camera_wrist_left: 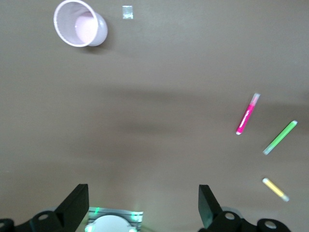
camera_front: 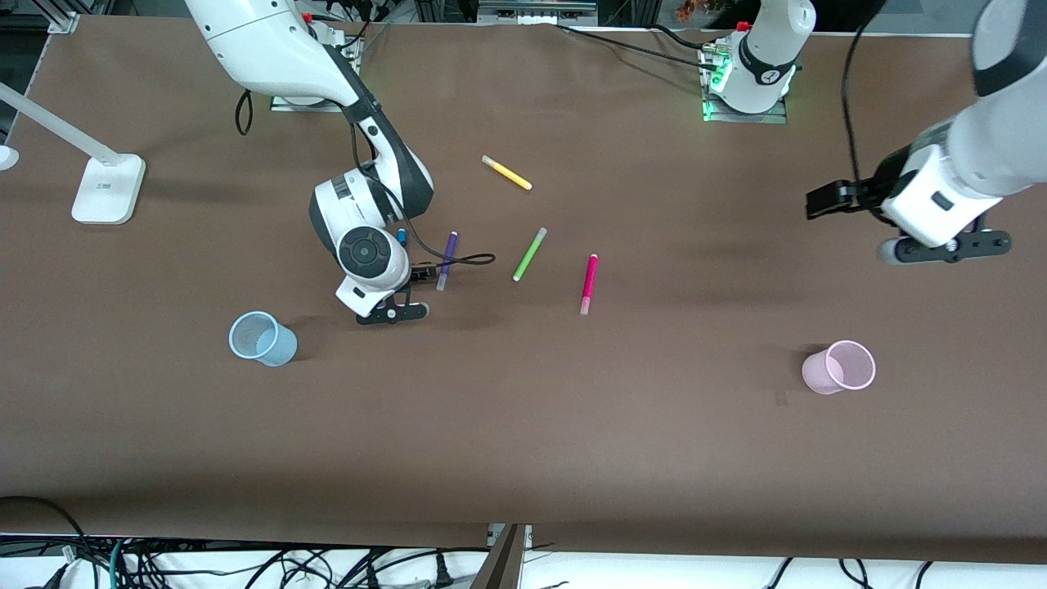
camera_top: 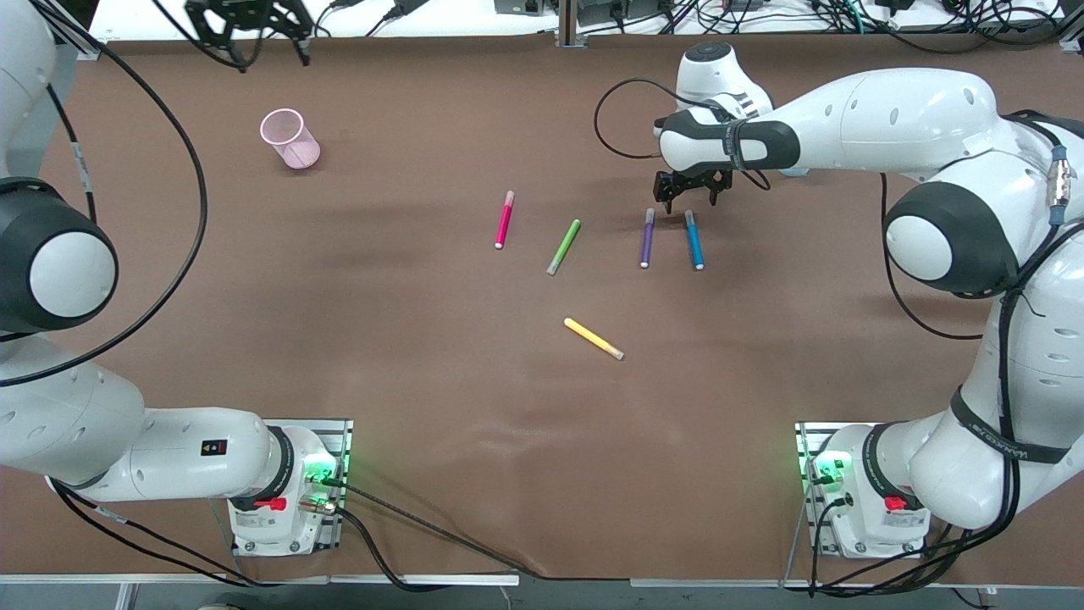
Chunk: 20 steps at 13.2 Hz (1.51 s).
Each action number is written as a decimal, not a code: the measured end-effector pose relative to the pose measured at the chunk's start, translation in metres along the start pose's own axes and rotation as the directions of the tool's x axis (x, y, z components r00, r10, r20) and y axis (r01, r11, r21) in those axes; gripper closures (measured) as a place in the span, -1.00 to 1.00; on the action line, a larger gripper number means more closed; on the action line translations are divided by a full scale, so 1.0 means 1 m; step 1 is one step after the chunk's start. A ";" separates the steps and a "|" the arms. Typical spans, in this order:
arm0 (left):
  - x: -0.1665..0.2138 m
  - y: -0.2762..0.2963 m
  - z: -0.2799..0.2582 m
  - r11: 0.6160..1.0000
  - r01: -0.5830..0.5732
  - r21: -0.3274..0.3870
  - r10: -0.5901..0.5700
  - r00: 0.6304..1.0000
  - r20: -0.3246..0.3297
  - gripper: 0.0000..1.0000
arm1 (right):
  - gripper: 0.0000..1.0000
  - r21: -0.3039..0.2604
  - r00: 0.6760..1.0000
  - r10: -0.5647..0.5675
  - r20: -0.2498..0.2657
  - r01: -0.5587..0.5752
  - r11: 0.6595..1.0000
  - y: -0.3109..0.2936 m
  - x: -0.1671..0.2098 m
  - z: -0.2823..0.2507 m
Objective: Place pink and blue markers in matching cups
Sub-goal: 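Grasp the blue marker with the right gripper while the left gripper approaches the pink marker, then carry the blue marker to the light-blue cup with the right gripper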
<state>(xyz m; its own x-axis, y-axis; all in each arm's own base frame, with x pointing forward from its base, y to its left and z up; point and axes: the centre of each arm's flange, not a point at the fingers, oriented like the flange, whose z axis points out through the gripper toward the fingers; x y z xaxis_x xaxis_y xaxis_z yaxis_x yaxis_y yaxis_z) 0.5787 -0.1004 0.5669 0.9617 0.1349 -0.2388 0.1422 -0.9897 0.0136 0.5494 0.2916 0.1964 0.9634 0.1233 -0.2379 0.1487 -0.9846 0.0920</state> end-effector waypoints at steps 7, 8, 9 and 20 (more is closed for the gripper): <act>0.009 0.137 0.073 0.995 0.101 -0.003 -0.101 0.995 -0.028 -1.00 | -0.98 0.001 1.000 -0.001 -0.003 0.001 1.000 0.003 -0.009 0.016; 0.013 0.152 0.088 0.993 0.114 -0.007 -0.114 0.993 -0.030 -1.00 | -0.96 0.004 1.000 -0.001 -0.012 0.001 1.000 0.003 -0.009 0.017; 0.017 0.168 0.103 0.991 0.130 -0.013 -0.131 0.991 -0.033 -1.00 | -0.96 0.007 1.000 -0.002 -0.019 0.002 1.000 0.003 -0.009 0.019; 0.037 0.262 0.222 0.981 0.176 -0.078 -0.181 0.981 -0.063 -1.00 | 0.59 0.012 0.999 -0.002 -0.033 0.002 1.000 0.003 -0.010 0.024</act>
<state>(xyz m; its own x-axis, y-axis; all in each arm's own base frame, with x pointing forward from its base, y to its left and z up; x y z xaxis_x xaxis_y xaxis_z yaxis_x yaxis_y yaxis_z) 0.5999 -0.3655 0.3456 0.9330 0.3143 -0.1752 0.3268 -0.9439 0.0468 0.5350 0.2844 0.1761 0.9700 0.1290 -0.2060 0.1481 -0.9857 0.0799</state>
